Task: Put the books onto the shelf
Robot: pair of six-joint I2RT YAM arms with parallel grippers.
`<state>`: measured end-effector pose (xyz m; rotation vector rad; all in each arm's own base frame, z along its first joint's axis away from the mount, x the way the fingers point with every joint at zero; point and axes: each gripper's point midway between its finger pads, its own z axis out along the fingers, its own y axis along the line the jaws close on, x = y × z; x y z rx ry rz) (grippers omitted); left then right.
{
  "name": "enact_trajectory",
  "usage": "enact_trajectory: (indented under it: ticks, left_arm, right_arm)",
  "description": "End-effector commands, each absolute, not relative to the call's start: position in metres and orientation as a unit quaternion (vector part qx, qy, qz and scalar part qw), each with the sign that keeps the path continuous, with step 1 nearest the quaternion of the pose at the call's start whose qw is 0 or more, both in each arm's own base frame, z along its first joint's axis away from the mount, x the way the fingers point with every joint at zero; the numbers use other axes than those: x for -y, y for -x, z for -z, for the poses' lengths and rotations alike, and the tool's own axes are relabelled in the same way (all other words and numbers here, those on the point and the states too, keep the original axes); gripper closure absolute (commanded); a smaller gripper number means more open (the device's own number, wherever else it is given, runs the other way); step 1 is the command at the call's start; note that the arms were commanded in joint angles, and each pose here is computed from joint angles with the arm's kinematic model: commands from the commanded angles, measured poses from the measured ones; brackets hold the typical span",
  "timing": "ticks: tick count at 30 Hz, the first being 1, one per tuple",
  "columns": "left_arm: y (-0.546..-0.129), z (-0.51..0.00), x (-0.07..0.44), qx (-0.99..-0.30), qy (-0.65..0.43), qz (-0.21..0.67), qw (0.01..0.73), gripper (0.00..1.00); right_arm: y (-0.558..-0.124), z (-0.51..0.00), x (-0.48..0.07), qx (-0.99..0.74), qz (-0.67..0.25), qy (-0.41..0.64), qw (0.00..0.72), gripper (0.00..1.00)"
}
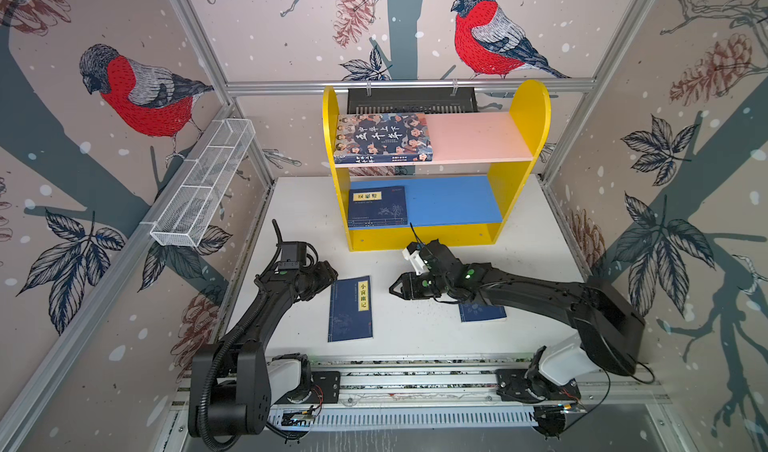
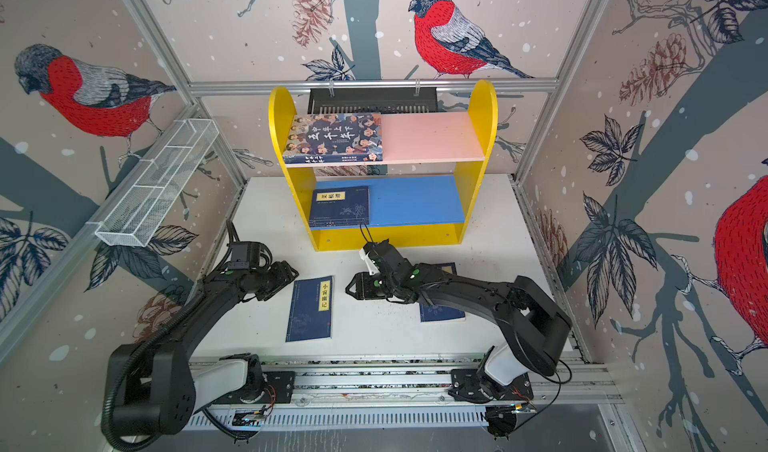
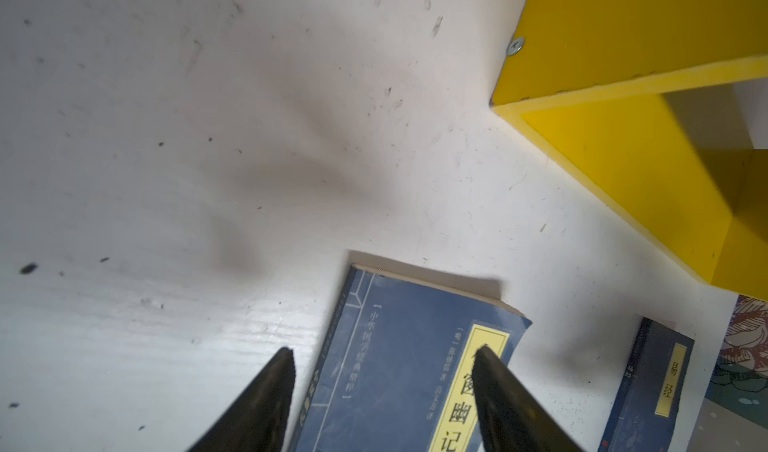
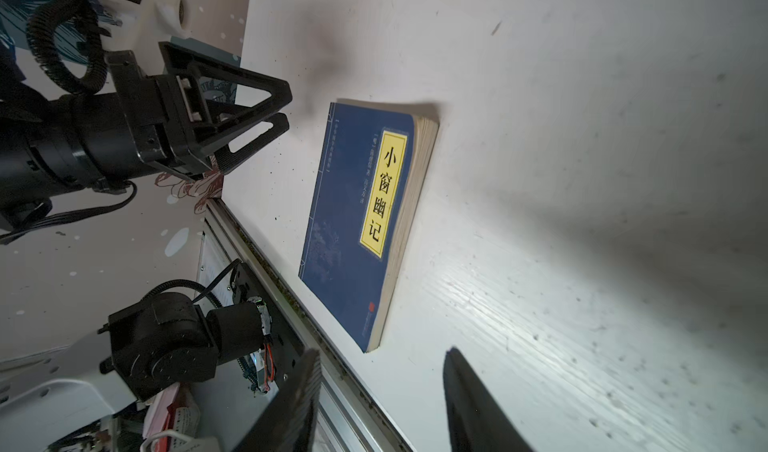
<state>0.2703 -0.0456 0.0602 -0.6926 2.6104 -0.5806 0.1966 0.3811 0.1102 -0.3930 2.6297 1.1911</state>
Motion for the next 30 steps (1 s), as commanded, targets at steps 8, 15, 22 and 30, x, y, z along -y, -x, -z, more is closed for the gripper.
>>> enact_trajectory:
  ticks: [8, 15, 22, 30]
  left_arm:
    - [-0.26, -0.037, 0.048, -0.935, 0.233, 0.207, 0.172, 0.33]
    - [-0.256, -0.027, 0.063, -0.934, 0.221, 0.242, 0.143, 0.35]
    - [-0.253, -0.031, 0.089, -0.918, 0.208, 0.311, 0.128, 0.35]
    - [-0.251, -0.04, 0.105, -0.901, 0.205, 0.359, 0.13, 0.35]
  right_arm:
    - [-0.197, -0.066, -0.437, -0.896, -0.425, 0.124, 0.048, 0.5]
    - [-0.199, -0.042, -0.443, -0.904, -0.411, 0.113, 0.022, 0.49]
    - [-0.206, -0.032, -0.442, -0.909, -0.405, 0.101, 0.015, 0.49]
    - [-0.226, -0.028, -0.426, -0.914, -0.398, 0.066, 0.031, 0.56]
